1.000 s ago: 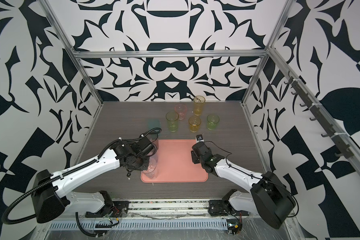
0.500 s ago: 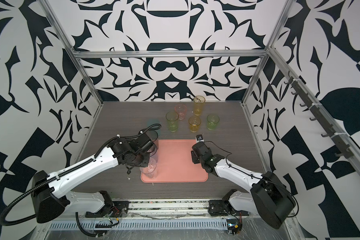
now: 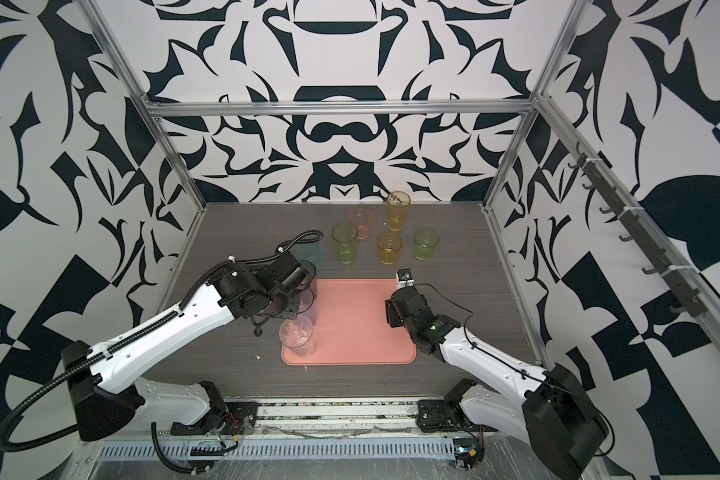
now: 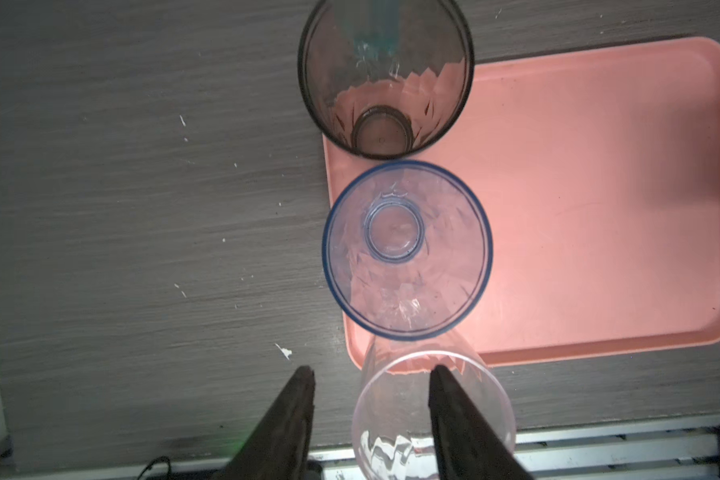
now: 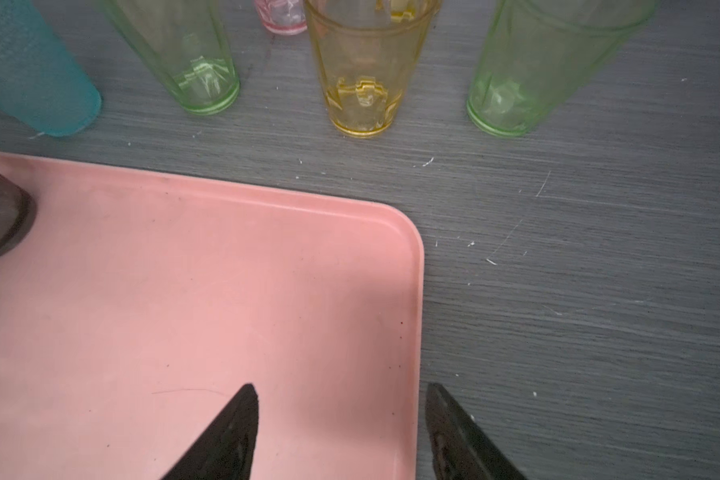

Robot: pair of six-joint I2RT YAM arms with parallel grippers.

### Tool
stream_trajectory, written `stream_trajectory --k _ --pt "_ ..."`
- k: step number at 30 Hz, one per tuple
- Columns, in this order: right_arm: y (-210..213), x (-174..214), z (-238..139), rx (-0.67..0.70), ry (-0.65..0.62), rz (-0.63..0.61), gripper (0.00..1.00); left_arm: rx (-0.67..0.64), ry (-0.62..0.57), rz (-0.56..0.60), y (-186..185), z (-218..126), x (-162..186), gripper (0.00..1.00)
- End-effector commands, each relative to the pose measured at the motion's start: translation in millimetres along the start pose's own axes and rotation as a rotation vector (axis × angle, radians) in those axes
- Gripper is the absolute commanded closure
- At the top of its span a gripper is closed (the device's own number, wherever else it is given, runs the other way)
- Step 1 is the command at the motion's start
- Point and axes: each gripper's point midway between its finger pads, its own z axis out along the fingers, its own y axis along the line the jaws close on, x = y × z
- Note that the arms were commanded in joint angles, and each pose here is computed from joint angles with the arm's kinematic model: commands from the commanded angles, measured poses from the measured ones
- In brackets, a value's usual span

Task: Place the glasses into the tray
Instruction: 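Raise the left gripper away from the tray while the right gripper rises toward the glasses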

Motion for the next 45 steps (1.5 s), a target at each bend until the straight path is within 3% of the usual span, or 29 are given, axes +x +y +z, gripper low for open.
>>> stream_trajectory --k 1,12,21,30,45 --pt "3 -7 -6 -0.034 -0.048 0.025 0.33 -0.063 -0.024 0.006 9 -5 -13 0.48" --pt "6 -50 -52 -0.087 -0.143 0.075 0.33 -0.014 -0.201 -0.049 -5 -3 -75 0.43" --pt "17 -108 -76 -0.091 -0.192 0.117 0.33 -0.043 -0.364 -0.160 36 -22 -117 0.38" --pt "37 -169 -74 -0.077 -0.215 0.110 0.33 -0.053 -0.443 -0.310 96 -28 -117 0.34" --pt "72 -246 -39 -0.062 -0.201 0.078 0.33 -0.124 -0.491 -0.313 132 -28 -89 0.27"
